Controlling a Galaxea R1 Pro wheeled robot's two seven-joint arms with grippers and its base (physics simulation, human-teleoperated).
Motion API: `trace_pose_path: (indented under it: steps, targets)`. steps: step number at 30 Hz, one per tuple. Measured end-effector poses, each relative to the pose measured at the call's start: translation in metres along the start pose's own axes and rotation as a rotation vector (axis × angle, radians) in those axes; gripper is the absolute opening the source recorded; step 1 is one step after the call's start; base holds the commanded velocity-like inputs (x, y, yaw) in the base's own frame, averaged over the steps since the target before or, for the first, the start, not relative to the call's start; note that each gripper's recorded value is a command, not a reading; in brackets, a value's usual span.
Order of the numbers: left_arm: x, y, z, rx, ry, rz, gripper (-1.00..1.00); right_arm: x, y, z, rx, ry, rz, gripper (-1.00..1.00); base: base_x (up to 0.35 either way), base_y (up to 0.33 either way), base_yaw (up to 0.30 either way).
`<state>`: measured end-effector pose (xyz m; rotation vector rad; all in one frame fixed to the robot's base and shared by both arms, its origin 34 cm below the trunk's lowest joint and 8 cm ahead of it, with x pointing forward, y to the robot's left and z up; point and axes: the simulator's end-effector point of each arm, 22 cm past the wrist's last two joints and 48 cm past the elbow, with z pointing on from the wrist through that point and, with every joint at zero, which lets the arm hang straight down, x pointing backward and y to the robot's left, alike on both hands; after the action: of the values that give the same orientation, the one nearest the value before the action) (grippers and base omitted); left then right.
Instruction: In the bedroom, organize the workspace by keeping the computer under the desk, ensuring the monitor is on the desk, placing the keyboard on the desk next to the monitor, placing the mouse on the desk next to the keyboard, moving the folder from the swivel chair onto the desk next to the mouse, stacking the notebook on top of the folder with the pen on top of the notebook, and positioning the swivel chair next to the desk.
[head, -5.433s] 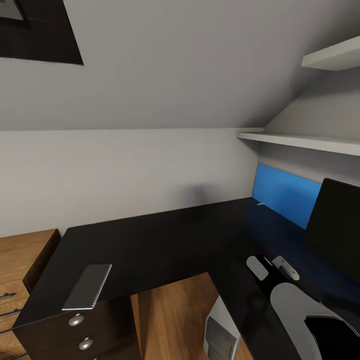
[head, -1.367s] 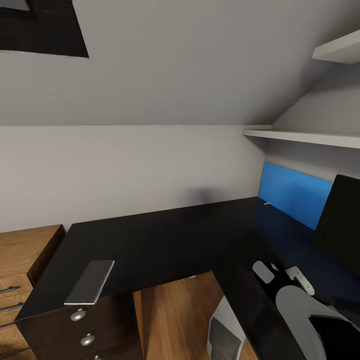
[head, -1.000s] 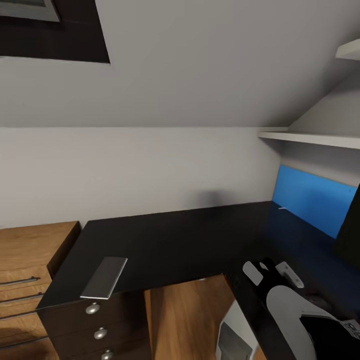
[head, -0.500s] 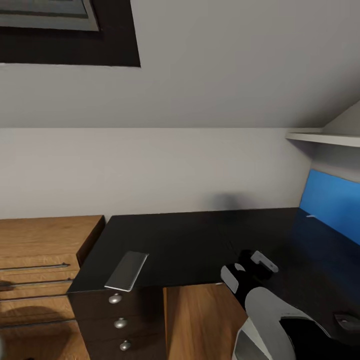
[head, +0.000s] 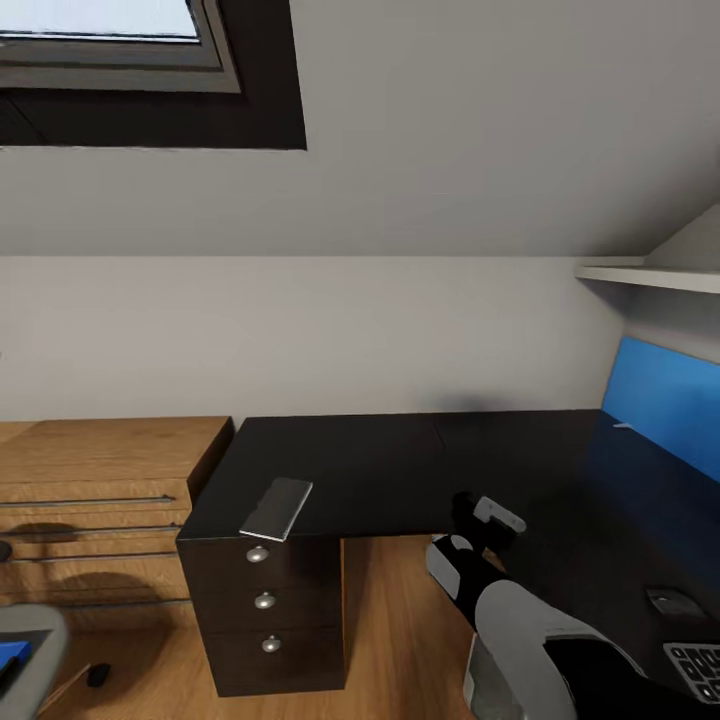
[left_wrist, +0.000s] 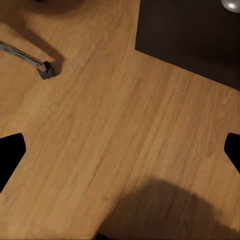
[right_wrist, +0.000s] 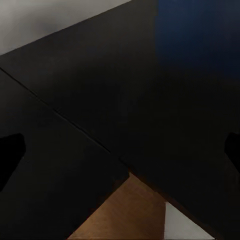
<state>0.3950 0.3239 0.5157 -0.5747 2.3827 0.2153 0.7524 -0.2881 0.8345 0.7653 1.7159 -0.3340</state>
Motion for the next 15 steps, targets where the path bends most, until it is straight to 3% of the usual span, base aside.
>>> trace_pose_path:
  steps: [3, 9, 15]
  targets:
    - [-0.007, -0.004, 0.0, 0.006, -0.023, -0.006, 1.0, -0.018, 0.017, 0.001, -0.038, -0.031, 0.011, 1.0, 0.0, 0.0, 0.0]
    - [-0.016, -0.002, 0.001, 0.007, -0.061, 0.0, 1.0, -0.03, 0.008, 0.003, 0.009, -0.054, 0.07, 1.0, 0.0, 0.0, 0.0]
    - [-0.018, -0.001, 0.001, 0.007, -0.068, 0.001, 1.0, -0.043, 0.007, 0.004, 0.025, -0.076, 0.095, 1.0, -0.001, 0.0, 0.0]
